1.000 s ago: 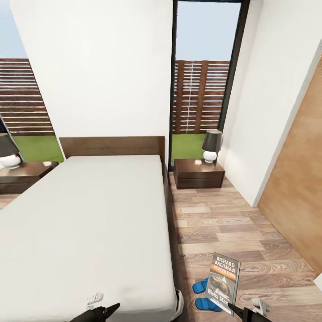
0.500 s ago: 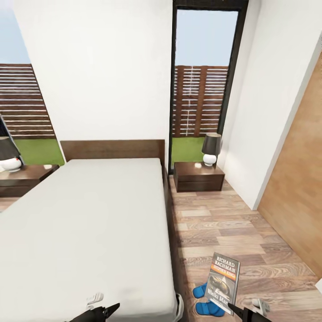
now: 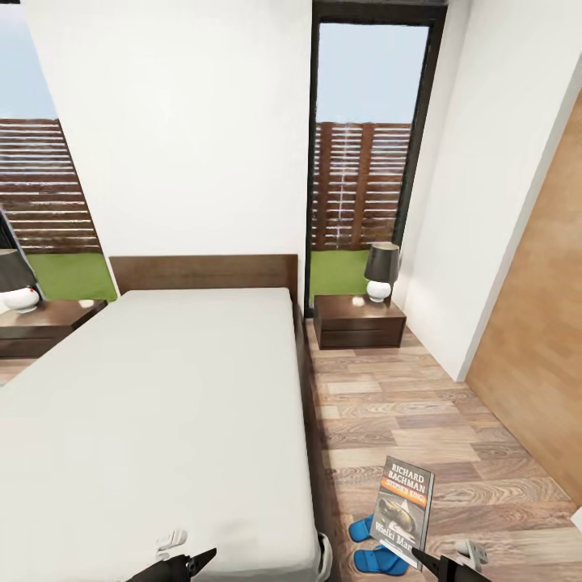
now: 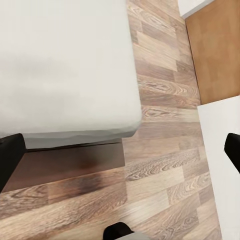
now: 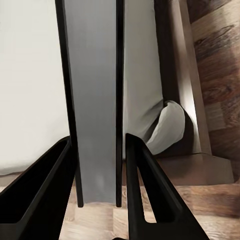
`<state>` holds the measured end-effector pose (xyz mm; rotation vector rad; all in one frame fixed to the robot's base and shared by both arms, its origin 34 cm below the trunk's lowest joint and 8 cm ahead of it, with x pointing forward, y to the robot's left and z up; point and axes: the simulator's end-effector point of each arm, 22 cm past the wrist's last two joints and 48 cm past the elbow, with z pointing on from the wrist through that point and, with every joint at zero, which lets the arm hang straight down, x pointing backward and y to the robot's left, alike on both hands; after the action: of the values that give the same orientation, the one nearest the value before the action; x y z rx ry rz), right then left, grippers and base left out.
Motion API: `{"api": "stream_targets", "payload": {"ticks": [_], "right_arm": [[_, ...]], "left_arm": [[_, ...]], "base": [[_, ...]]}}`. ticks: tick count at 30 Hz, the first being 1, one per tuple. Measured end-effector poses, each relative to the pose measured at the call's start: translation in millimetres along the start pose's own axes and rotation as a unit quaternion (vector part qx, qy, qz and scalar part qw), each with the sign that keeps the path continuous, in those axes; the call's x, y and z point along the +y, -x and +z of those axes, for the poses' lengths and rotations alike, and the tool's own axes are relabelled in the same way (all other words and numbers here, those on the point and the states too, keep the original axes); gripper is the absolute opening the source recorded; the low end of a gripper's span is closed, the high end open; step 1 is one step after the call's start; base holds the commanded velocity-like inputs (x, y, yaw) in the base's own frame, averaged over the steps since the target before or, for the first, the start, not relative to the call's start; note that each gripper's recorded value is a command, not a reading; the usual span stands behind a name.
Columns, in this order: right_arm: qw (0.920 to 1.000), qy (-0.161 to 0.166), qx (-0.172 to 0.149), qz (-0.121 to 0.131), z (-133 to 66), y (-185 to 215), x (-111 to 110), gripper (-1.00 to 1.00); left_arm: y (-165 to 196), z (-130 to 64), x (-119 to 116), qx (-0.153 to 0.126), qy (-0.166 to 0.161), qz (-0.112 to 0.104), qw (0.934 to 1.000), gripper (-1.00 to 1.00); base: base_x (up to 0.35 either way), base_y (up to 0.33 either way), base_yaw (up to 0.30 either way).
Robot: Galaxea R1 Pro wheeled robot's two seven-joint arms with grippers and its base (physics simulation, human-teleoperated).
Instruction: In the bedroom, move the book from the bed onto either nightstand, and place the two sandals side by side next to the bed.
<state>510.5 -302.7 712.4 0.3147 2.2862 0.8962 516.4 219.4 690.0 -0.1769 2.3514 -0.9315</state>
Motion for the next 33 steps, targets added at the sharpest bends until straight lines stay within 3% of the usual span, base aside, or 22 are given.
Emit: {"api": "stream_targets", "payload": {"ticks": [33], "right_arm": [[0.9999,0.006,-0.010,-0.007,-1.8,9,7,-1.00]], "left_arm": [[10,-2.3,-6,-0.010,-0.004,0.008,0.9999,1.00]], "base": [[0.000,0.000,0.000]]}}
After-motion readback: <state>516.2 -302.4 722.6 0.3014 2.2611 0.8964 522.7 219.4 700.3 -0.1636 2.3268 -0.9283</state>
